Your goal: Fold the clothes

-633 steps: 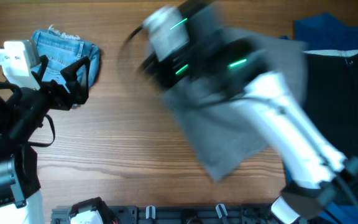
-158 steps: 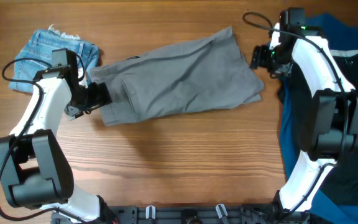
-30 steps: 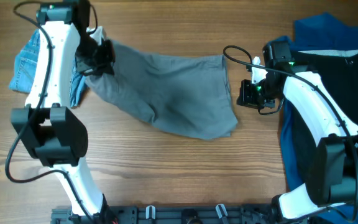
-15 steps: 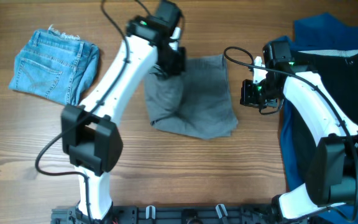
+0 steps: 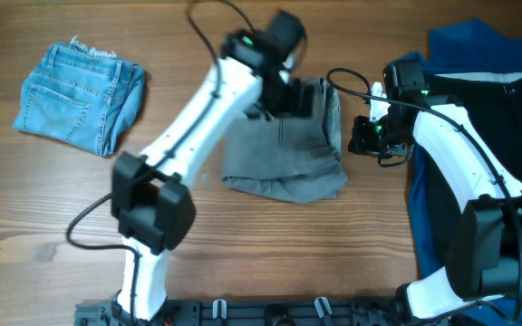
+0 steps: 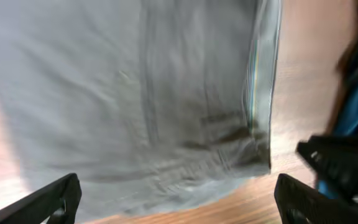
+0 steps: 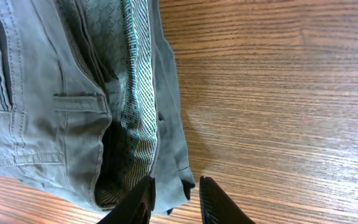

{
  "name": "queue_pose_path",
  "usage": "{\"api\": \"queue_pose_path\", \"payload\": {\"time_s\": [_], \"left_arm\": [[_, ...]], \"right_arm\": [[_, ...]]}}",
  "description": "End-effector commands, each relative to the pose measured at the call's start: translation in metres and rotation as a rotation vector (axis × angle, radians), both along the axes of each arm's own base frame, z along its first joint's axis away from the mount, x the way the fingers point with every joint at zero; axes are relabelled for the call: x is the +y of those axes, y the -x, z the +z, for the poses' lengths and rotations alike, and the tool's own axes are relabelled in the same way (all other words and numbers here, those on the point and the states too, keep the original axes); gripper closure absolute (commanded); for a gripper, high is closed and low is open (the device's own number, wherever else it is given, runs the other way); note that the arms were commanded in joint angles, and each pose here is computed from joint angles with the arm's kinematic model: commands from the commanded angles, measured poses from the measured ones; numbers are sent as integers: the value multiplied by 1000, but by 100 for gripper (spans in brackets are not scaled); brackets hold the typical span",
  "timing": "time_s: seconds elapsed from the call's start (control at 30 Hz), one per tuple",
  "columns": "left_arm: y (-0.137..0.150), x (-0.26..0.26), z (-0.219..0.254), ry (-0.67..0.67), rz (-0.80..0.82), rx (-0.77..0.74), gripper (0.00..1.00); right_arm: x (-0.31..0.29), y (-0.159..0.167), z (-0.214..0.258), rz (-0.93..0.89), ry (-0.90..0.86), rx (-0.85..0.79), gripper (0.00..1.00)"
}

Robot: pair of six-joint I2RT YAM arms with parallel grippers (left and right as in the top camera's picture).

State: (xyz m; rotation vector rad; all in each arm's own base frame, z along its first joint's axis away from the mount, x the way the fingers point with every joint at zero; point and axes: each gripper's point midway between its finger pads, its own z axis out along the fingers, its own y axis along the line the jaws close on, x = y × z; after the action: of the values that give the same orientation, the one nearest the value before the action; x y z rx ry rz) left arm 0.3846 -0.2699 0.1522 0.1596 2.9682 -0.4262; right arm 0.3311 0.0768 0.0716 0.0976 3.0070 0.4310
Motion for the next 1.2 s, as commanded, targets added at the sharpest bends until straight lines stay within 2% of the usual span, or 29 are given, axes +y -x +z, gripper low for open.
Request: {"api": "queue_pose_path", "payload": {"time_s": [0.0, 0.03, 0.07, 0.1, 0.17, 0.23, 0.33, 0.4, 0.43, 0.5, 0.53, 0.63, 0.83, 0.9, 1.0, 1.17], "left_arm": [[-18, 41, 40, 16, 20, -80, 16], [-18, 50, 37, 4, 24, -65, 39], [-18, 57, 29, -9, 32, -41, 73], [-16, 63, 19, -23, 40, -12, 95], [-5, 70, -13, -53, 27, 65, 96], [10, 68, -46, -53, 3, 141, 96], [34, 70, -102, -66, -20, 227, 96], [51, 76, -134, -80, -20, 273, 95], [60, 81, -147, -89, -20, 294, 96], [74, 89, -163, -103, -15, 327, 95], [76, 92, -165, -106, -8, 337, 93], [73, 96, -165, -102, 6, 336, 90], [71, 100, -164, -99, 18, 335, 90], [70, 99, -164, -99, 18, 334, 89], [68, 98, -165, -94, 17, 323, 87], [62, 96, -165, -84, 17, 297, 79]], "right_arm": [[41, -5, 23, 251, -219, -120, 74], [50, -7, 29, 290, -274, -151, 74], [57, -10, 33, 300, -310, -175, 76], [62, -15, 36, 311, -327, -203, 82], [68, -23, 36, 327, -308, -243, 96], [66, -24, 18, 292, -230, -206, 96], [64, -10, -23, 278, -175, -82, 95], [53, 7, -54, 178, -127, 55, 96], [37, 20, -71, 57, -36, 162, 96], [7, 44, -78, -137, 131, 305, 96], [1, 49, -72, -157, 162, 317, 96], [4, 33, -45, -104, 133, 210, 96], [34, -48, 40, 48, -22, -291, 96], [44, -68, 50, 61, -75, -377, 96], [60, -85, 35, 87, -146, -399, 96], [57, -102, -51, 116, -96, -315, 96]]}}
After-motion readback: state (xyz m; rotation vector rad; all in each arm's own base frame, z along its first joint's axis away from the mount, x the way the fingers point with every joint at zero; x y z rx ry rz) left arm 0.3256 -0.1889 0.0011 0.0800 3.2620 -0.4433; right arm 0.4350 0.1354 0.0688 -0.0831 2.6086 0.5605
